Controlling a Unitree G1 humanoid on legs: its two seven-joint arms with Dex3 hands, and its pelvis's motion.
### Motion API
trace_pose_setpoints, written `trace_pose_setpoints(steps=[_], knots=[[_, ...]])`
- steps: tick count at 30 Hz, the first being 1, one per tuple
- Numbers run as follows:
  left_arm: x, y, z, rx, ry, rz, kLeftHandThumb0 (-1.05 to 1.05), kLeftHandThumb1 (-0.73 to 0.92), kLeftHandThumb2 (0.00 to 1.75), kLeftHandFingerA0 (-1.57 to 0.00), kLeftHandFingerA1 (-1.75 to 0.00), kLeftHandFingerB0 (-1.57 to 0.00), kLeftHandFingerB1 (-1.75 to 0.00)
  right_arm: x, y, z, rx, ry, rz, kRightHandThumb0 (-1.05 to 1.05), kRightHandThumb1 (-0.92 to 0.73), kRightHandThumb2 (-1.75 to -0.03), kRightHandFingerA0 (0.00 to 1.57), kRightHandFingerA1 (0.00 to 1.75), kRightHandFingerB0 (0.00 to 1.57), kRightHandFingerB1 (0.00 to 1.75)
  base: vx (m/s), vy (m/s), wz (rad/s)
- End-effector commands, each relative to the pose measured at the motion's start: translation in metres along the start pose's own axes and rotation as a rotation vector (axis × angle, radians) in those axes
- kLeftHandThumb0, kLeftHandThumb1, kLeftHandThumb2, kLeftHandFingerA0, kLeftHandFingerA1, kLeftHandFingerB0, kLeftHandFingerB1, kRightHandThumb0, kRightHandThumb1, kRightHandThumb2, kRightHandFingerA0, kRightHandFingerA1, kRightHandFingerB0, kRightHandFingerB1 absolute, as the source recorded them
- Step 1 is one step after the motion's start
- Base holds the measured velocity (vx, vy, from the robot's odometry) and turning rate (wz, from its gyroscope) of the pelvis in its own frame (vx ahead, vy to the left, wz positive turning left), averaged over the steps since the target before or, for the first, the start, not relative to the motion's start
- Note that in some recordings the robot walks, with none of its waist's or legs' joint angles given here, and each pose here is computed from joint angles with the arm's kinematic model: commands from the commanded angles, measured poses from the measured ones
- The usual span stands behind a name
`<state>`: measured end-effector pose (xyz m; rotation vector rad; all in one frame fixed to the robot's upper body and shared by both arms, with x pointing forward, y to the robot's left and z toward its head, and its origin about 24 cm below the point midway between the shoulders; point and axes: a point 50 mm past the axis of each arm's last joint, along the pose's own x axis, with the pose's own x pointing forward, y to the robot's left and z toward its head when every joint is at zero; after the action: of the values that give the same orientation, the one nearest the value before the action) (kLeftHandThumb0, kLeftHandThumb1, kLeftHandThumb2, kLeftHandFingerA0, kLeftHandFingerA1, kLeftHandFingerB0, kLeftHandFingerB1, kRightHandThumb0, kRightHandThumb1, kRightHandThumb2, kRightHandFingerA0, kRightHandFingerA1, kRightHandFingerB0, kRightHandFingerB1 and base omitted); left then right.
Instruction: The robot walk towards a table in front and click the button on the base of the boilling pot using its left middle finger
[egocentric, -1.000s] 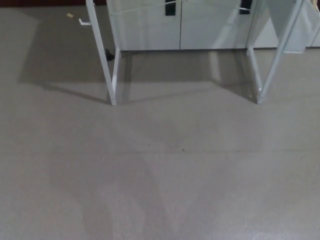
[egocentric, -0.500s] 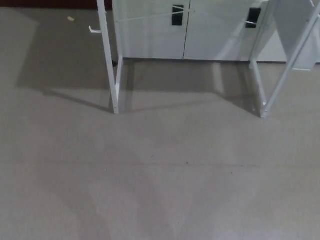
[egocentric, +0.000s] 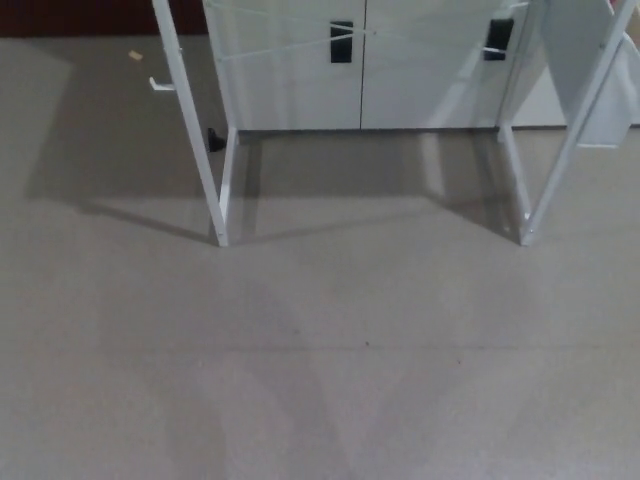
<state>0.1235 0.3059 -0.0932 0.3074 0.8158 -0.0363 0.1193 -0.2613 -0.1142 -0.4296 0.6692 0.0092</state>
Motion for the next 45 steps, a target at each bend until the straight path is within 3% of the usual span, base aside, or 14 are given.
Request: trace_pose_setpoints(steps=[1,11,28,45], knots=[[-0.0013,0.0069,0.0017,0.028,-0.004,0.018,-0.19,0.52,0.55,-0.58,-0.45,-0.43,-0.35,-0.0009,-0.0017,-0.0005,-0.020,-0.001,-0.008,-0.23,-0.47,-0.54,0.88,0.58,0.57,0.48,0.12,0.038,-0.10],[-0.0018,0.0063,0.0003,0.035,-0.001,0.019,-0.19,0.51,0.55,-0.58,-0.45,-0.44,-0.35,-0.0022,-0.0001,-0.0021,-0.027,-0.002,0.002,-0.22,-0.46,-0.53,0.88,0.59,0.57,0.49,0.14,0.175,0.04],[-0.0021,0.0061,-0.0004,0.036,0.001,0.014,-0.18,0.52,0.55,-0.58,-0.45,-0.43,-0.35,-0.0030,0.0005,-0.0032,-0.042,-0.009,0.005,-0.22,-0.46,-0.53,0.89,0.59,0.58,0.49,0.12,-0.171,0.05],[-0.0010,0.0069,0.0014,0.065,-0.005,0.018,-0.20,0.52,0.55,-0.61,-0.45,-0.44,-0.35,-0.0015,0.0010,-0.0012,-0.078,-0.017,0.001,-0.21,-0.45,-0.53,0.93,0.60,0.59,0.49,0.19,0.074,0.00]])
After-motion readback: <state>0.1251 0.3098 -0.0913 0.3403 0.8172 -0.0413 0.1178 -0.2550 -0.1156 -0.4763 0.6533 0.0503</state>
